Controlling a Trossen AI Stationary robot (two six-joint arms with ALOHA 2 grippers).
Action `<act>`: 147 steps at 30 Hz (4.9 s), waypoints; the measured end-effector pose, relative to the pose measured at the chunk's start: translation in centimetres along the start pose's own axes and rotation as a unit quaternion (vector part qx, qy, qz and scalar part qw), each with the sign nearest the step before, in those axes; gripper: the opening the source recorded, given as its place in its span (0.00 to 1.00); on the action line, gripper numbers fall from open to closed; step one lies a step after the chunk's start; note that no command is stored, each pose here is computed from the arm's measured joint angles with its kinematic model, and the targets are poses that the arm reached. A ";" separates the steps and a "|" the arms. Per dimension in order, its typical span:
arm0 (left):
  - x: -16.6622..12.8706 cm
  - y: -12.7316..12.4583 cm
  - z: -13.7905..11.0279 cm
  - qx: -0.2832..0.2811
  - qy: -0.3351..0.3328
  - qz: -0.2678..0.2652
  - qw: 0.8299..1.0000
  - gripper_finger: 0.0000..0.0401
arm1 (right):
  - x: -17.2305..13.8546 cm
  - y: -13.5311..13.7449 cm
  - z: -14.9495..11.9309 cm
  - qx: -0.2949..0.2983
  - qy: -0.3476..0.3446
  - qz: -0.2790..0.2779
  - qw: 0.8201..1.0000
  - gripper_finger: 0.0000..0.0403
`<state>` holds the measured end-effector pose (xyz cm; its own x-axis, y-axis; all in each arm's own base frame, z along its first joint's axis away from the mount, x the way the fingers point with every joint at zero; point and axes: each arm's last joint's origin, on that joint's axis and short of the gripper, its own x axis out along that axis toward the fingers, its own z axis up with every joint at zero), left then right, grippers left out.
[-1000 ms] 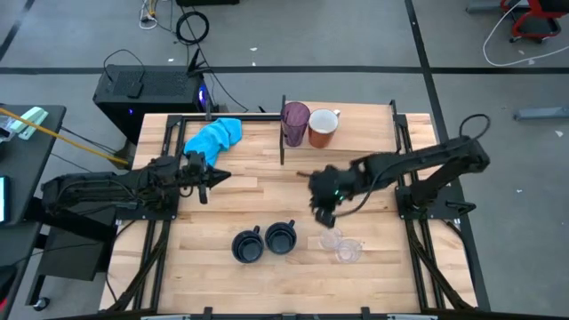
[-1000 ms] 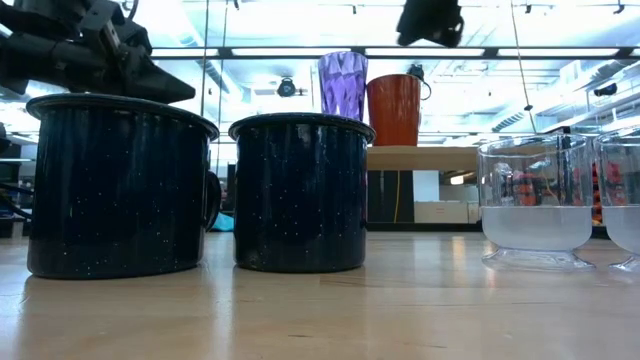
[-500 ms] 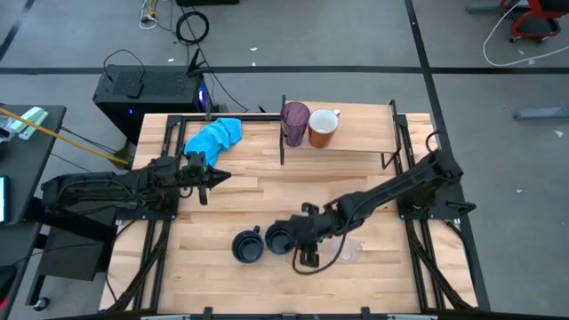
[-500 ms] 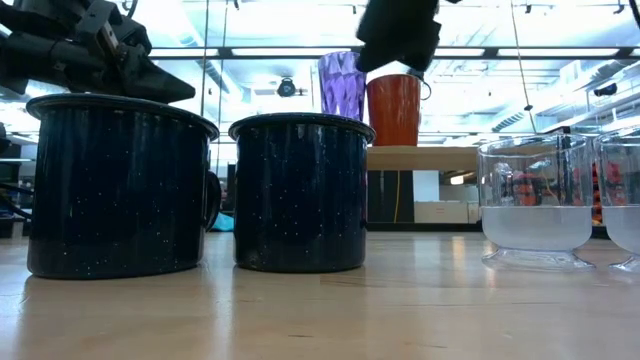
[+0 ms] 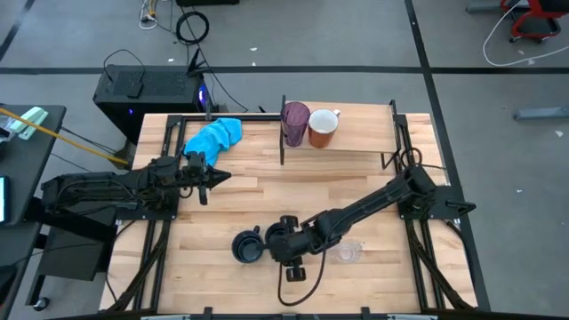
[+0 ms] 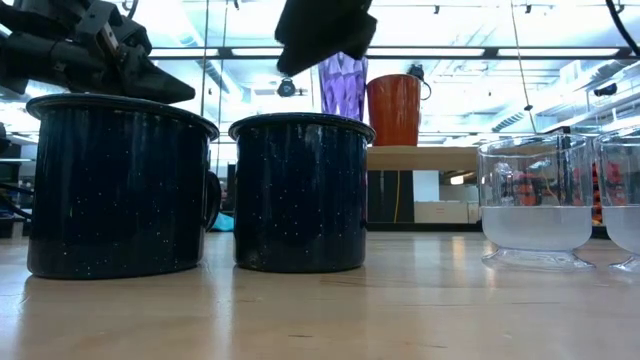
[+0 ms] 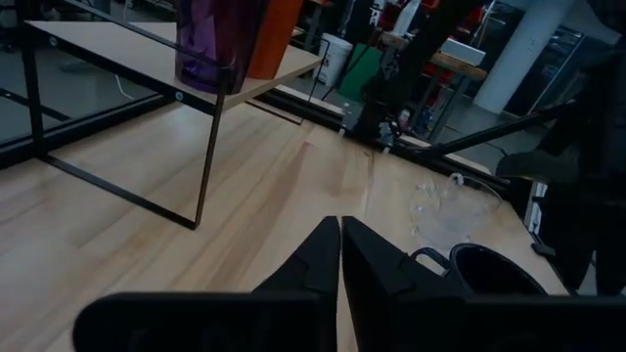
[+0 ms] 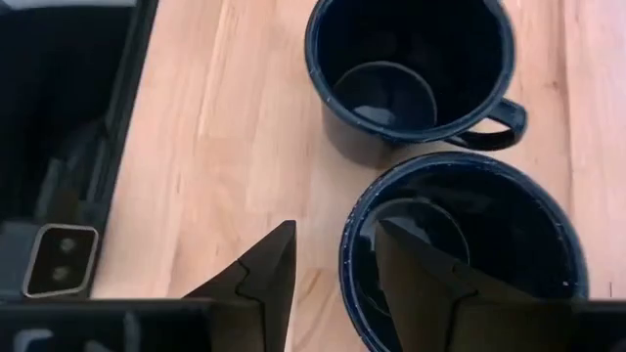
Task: Stack small to large cups/mugs on shelf
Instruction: Put the right black mug on the shelf
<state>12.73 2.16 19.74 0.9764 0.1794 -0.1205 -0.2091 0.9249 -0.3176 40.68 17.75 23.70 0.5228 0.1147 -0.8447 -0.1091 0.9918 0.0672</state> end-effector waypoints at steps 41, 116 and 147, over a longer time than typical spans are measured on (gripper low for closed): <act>0.0 0.0 0.0 0.001 0.001 0.000 1.000 0.03 | 3.2 -1.9 -2.7 -0.033 0.029 -0.028 0.999 0.18; 0.0 0.1 -0.2 0.005 0.010 0.009 1.000 0.03 | -19.0 -10.7 -11.7 -0.121 0.170 -0.315 0.926 0.06; 0.0 0.1 -0.2 0.013 0.010 0.009 1.000 0.06 | -20.4 -18.6 -13.5 -0.068 0.150 -0.325 0.931 0.07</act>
<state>12.70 2.19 19.51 0.9711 0.1901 -0.1445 -0.2253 0.9300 -0.2906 20.63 -3.80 32.48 0.2573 -0.5488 -0.7954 0.0316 0.8274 -0.5607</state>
